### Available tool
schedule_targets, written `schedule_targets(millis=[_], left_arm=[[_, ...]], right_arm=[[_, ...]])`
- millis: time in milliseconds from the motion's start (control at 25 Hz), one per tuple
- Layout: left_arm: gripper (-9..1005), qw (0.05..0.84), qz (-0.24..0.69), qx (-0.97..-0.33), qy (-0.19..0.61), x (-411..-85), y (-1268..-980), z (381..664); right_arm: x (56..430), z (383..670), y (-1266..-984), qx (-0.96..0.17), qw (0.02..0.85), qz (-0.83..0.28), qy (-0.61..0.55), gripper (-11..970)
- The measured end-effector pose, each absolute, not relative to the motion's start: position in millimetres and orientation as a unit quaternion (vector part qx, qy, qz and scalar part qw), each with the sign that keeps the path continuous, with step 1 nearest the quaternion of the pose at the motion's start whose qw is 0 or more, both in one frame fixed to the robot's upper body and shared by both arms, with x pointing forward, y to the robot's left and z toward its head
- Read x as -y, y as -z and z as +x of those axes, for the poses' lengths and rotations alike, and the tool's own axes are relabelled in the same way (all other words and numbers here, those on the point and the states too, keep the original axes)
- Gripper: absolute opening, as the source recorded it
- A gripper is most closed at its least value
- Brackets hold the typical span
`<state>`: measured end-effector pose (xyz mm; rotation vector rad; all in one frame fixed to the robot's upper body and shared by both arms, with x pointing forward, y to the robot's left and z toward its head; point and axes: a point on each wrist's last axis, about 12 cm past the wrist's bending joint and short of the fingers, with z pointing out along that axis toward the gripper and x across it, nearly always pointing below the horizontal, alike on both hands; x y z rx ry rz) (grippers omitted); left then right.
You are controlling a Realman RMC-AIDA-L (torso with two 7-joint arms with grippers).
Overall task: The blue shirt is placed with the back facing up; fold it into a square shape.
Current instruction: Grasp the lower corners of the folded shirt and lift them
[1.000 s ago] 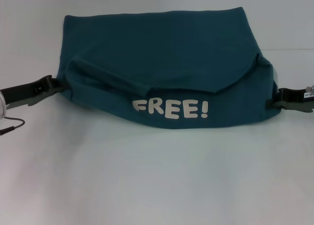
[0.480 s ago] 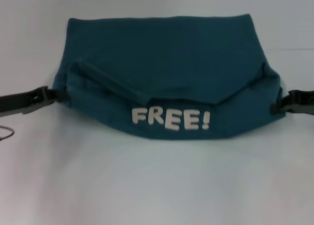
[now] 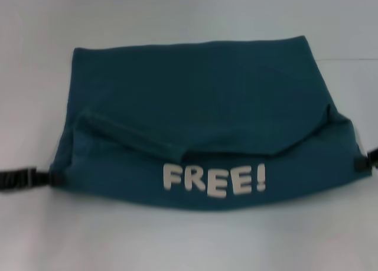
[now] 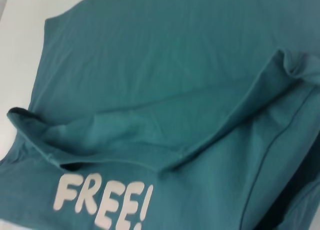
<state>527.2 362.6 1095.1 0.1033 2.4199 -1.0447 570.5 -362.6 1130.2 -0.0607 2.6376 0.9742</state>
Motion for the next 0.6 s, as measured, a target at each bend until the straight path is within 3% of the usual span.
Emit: schedule_targets(millis=[600], left_arm=[[3, 0.134, 0.087, -0.894, 0.418, -366.9, -1093.4, 472.5]], right_arm=[[370.3, 523.0, -1120.3, -0.912, 0.078, -0.074, -0.395, 34]])
